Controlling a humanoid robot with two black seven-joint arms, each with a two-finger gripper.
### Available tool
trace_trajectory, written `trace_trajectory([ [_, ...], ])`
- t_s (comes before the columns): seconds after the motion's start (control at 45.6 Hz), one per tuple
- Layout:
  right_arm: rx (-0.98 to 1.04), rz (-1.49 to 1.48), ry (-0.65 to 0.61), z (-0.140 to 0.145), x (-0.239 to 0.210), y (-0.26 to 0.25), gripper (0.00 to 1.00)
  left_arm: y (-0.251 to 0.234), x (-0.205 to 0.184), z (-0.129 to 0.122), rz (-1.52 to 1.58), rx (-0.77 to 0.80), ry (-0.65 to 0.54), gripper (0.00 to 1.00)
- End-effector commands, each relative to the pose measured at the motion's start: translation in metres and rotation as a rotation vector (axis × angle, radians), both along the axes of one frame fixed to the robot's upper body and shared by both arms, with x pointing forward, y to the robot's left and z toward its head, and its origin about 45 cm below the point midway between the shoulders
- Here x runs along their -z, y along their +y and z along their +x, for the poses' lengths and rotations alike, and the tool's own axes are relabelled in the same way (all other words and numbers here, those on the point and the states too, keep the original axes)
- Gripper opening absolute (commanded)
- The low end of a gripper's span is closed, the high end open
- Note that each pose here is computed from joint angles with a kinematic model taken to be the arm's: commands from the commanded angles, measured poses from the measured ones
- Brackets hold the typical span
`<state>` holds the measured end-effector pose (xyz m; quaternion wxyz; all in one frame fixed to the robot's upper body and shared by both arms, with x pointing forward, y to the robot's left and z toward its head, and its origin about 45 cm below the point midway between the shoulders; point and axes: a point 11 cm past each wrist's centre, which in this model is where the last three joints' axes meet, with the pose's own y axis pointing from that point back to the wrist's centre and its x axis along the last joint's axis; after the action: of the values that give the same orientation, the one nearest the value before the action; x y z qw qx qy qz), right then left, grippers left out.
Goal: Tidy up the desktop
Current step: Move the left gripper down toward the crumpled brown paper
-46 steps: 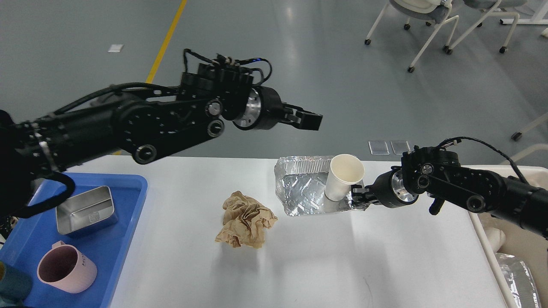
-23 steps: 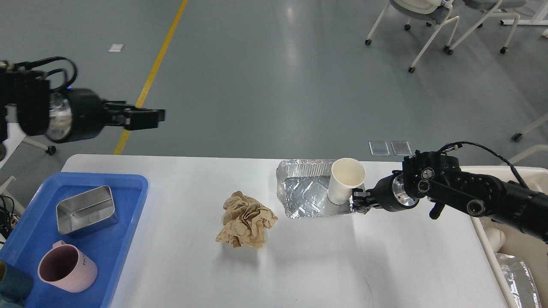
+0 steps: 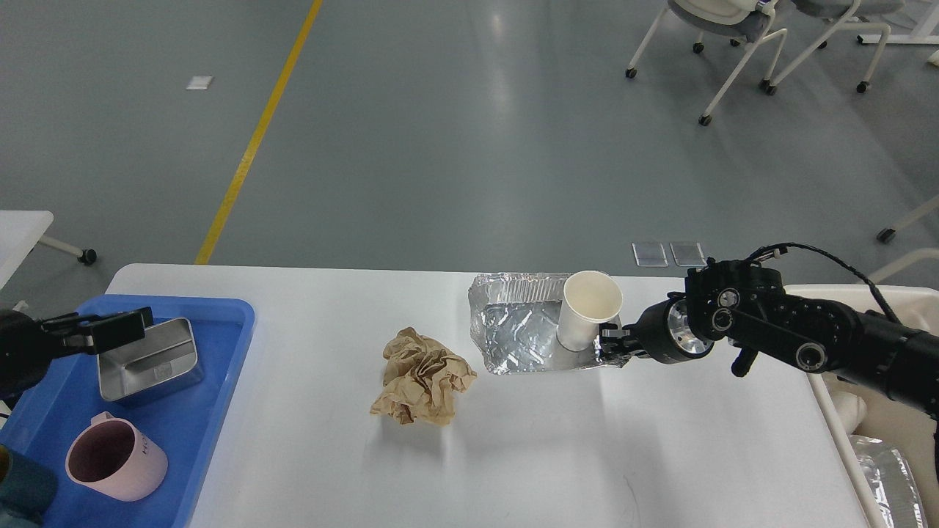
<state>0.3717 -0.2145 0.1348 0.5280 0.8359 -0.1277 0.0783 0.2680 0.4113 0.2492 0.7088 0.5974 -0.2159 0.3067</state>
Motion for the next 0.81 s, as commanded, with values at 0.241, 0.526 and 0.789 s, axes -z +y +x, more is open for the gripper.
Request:
trace_trajectory([
  [0.241,0.007,0.008,-0.005,0.001,-0.002,-0.001,0.00,-0.055,0.051,0.017,-0.148,0.107,0.047,0.97],
  [0.526,0.022,0.023,-0.010,0.003,-0.004,-0.002,0.00,-0.136,0.111,0.055,-0.255,0.172,0.071,0.97],
  [0.789,0.021,0.025,-0.005,0.002,-0.002,-0.001,0.00,-0.190,0.144,0.060,-0.327,0.203,0.100,0.97],
])
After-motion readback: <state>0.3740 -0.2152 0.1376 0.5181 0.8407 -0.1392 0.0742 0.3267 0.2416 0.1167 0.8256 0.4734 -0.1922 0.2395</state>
